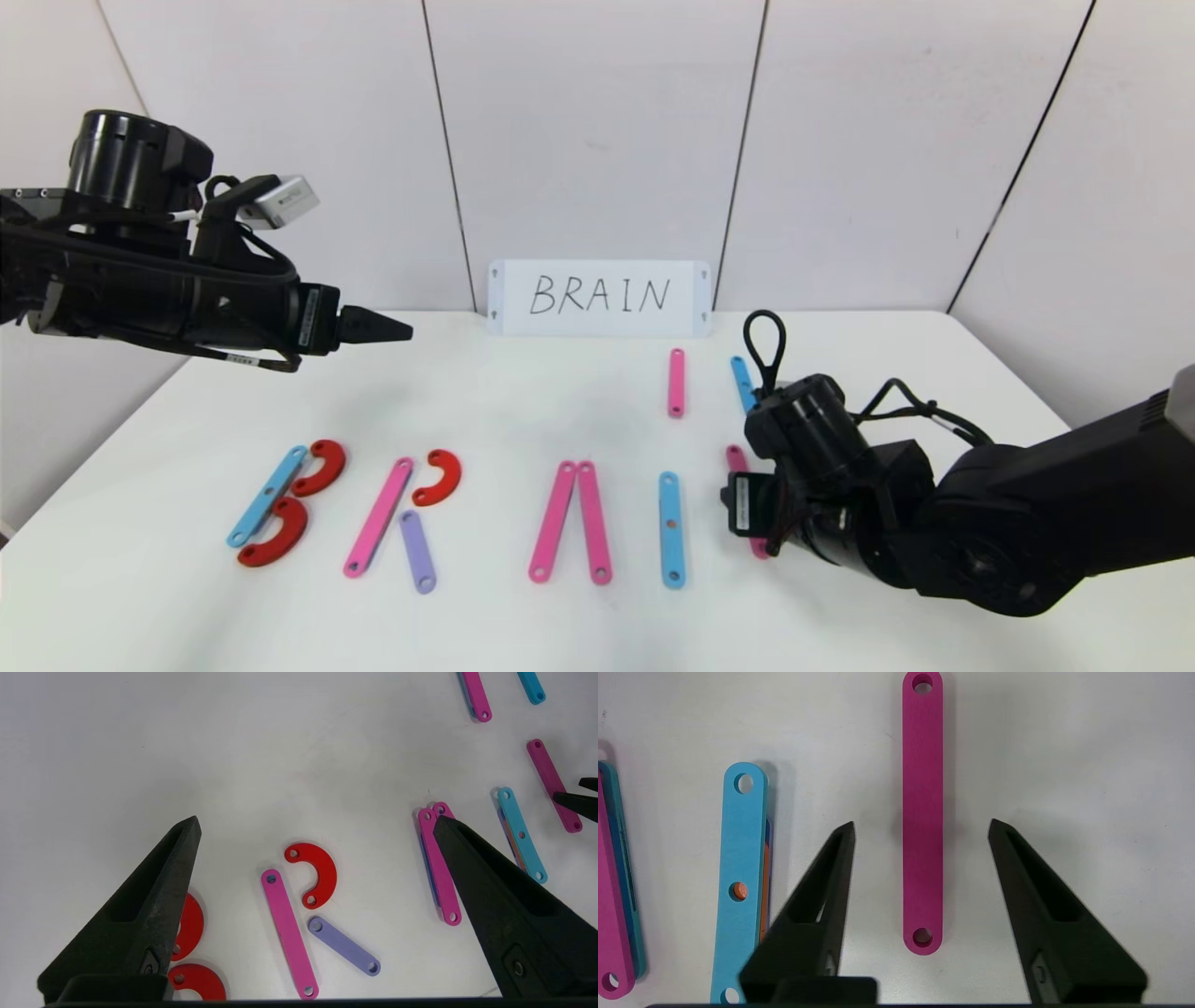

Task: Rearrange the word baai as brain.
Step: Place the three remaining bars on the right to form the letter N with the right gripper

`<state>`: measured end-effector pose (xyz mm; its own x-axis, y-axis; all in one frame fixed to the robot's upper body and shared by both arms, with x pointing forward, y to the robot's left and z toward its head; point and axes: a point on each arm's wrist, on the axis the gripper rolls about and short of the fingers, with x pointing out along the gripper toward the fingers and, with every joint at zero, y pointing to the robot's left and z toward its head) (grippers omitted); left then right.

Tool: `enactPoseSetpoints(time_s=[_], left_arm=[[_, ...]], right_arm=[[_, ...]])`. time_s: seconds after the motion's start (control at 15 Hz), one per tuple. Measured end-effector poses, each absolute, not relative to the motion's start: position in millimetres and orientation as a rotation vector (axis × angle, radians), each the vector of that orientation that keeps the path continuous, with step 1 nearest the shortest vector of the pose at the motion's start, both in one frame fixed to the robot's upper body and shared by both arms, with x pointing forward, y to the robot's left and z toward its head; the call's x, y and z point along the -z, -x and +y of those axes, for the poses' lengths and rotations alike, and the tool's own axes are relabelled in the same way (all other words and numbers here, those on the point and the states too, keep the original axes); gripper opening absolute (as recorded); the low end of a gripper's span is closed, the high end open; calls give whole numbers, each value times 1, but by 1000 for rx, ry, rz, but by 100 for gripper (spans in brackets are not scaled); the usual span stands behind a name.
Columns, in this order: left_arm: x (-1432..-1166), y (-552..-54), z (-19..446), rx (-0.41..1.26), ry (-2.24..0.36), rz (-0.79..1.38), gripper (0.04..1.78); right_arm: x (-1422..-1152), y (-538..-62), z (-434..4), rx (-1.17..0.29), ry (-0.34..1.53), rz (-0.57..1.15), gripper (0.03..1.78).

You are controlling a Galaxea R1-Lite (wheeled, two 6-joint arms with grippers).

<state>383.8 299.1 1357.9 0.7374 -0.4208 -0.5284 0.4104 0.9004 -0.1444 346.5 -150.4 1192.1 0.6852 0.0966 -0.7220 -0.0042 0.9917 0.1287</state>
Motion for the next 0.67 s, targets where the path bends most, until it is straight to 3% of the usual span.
enactPoseSetpoints(time_s=[0.2,0.33,0.67], left_arm=[[-1358,-384,299,456,19,586,174],[-1358,-384,299,456,19,586,174],[-1357,-384,299,457,18,587,174]], right_arm=[[-1195,-349,-152,-51,-124,803,147],[-1199,-354,-156,-46,-131,790,165],[-1221,-388,-176,-71,-93,726,173]])
